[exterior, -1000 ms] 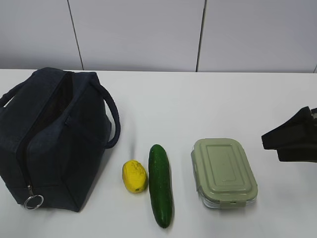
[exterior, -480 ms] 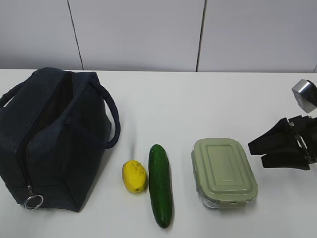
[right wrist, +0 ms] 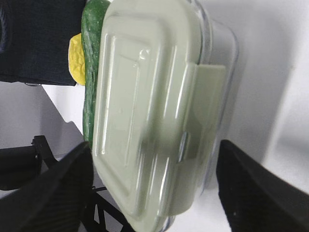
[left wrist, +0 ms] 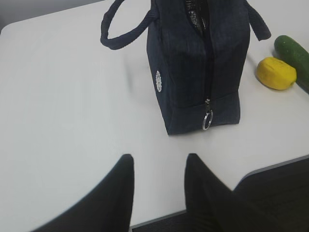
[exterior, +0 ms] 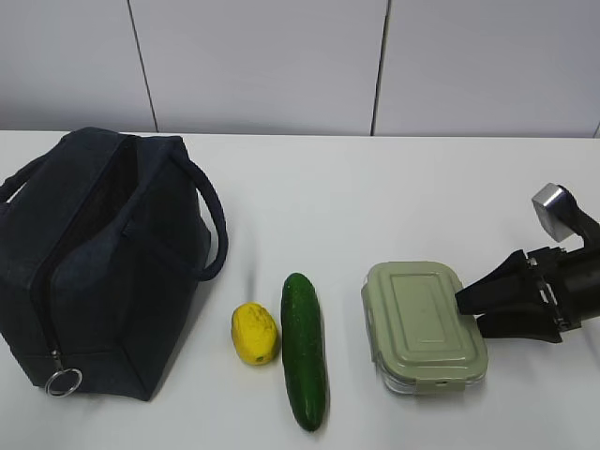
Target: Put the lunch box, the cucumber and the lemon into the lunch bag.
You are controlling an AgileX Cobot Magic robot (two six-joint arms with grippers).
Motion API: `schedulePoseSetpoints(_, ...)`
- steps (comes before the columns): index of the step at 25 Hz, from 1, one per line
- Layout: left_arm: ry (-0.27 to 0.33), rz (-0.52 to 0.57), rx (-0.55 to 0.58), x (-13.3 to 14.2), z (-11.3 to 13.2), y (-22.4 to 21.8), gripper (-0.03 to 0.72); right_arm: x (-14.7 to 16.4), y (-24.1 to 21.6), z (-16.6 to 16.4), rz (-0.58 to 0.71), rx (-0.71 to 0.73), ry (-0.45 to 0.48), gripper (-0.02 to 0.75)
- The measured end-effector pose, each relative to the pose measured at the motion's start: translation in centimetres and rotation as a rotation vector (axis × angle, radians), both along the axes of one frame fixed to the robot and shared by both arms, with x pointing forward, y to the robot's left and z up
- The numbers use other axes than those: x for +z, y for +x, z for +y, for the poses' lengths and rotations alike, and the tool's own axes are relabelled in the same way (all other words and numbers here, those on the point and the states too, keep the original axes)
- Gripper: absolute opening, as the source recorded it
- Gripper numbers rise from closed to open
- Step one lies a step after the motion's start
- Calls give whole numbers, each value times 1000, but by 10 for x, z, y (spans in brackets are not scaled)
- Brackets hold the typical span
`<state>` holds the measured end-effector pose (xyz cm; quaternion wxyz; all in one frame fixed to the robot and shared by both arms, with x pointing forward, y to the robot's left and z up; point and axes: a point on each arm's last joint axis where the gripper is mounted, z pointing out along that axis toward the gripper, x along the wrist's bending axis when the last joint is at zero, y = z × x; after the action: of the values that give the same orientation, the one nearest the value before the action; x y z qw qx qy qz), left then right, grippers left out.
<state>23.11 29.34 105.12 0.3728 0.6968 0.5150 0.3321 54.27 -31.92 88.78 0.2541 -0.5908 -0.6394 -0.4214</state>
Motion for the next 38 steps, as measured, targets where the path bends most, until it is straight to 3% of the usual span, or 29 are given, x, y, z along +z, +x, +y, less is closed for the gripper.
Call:
schedulePoseSetpoints(16,0,0,0,0,0,0,239,-37,13,-1,-18,-23,65,594)
schedulePoseSetpoints(38,0,0,0,0,0,0,239,-38,19,16,-53,42,72,594)
